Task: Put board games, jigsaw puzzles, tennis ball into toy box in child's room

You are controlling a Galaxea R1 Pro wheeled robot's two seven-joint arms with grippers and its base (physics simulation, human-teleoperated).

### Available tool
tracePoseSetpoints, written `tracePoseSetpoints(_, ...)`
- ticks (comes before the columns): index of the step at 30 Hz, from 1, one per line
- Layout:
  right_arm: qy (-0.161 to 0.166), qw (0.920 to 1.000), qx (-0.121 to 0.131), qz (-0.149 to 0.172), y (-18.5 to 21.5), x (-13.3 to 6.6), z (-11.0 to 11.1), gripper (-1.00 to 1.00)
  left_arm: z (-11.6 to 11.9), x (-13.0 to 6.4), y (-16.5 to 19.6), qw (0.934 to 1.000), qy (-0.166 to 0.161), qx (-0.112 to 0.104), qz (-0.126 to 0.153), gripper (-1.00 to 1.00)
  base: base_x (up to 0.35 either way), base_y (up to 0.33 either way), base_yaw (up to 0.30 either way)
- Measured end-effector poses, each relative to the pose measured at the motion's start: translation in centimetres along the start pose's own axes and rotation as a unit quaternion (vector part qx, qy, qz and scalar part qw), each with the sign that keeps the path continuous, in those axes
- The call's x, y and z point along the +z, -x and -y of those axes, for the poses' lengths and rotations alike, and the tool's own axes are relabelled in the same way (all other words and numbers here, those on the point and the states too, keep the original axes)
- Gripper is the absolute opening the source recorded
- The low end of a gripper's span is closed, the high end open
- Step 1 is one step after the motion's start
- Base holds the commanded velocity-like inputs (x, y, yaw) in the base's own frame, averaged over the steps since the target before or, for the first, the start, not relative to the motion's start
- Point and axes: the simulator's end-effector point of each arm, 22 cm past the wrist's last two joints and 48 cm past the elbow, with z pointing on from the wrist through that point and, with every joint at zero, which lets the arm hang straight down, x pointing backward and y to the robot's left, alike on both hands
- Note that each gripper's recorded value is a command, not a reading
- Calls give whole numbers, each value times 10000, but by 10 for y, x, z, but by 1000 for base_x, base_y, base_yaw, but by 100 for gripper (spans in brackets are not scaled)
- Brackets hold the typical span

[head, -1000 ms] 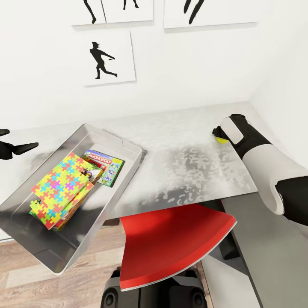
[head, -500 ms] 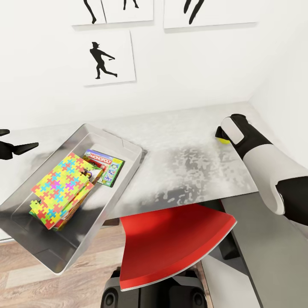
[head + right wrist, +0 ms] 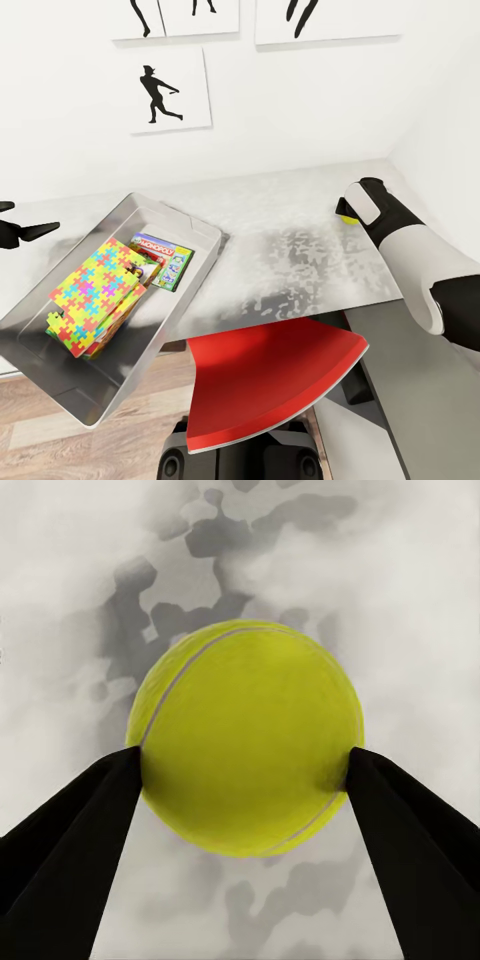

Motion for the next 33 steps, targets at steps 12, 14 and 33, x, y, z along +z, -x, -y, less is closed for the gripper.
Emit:
tracePoseSetpoints(12, -8, 10000, 6, 1, 0, 0, 1, -100, 0, 0, 0, 10000, -3, -1, 2, 100, 0, 0, 0)
tracePoseSetpoints(14, -9, 10000, 1, 2, 0, 0, 1, -100, 0, 0, 0, 10000, -4, -1, 2, 100, 0, 0, 0)
tracePoseSetpoints(33, 547, 9979, 46, -330, 33, -35, -15, -100, 0, 0, 0, 10000, -6, -4, 0, 100, 0, 0, 0)
